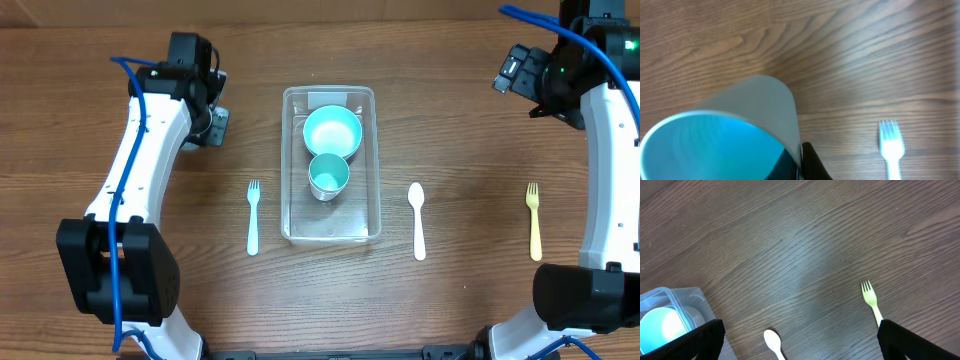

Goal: Pack container
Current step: 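Carry the light-blue cup over the container and stack it onto the green cup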

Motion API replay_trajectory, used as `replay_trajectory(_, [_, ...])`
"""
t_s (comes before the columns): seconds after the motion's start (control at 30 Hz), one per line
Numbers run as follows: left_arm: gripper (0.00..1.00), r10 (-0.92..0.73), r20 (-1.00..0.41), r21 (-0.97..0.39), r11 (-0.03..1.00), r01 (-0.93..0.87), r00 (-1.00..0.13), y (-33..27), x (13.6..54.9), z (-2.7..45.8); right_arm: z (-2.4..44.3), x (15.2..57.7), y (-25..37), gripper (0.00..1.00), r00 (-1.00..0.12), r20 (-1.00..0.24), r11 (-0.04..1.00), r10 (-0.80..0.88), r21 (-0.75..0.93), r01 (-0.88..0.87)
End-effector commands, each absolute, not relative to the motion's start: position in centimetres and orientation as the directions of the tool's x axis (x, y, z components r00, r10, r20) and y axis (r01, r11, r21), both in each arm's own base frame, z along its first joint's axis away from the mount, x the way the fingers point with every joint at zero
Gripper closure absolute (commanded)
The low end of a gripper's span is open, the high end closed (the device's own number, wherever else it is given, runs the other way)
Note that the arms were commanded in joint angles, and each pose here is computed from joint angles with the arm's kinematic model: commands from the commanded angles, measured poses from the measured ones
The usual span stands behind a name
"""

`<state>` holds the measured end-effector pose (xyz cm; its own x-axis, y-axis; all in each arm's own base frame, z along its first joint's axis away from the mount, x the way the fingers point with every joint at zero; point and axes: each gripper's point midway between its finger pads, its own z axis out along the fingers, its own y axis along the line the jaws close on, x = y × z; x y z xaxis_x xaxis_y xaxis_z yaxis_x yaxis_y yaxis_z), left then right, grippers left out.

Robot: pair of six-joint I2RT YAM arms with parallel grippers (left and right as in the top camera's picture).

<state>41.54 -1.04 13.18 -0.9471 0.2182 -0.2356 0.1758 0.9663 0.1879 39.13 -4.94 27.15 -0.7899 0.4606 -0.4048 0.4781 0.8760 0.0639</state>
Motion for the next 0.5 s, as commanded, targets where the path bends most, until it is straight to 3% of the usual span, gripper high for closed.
replay_trajectory(0.0, [0.96,0.211,-0.297,0.130,0.975,0.179,-0.931,-5.1,42.3,16.8,27.6,39.1,-4.9,0.00,-0.782,-0.417,0.874,0.464,0.073,0.480])
replay_trajectory(0.23, [0.96,0.261,-0.349,-0.045,0.955,0.294,-0.900,-15.7,39.5,22.0,27.6,39.1,-4.9,0.00,-0.782,-0.417,0.874,0.464,0.073,0.480])
replay_trajectory(0.47, [0.96,0.319,-0.286,-0.236,0.891,0.389,-0.904,-23.6,34.4,22.4,27.6,39.1,-4.9,0.00,-0.782,-0.417,0.874,0.464,0.073,0.480])
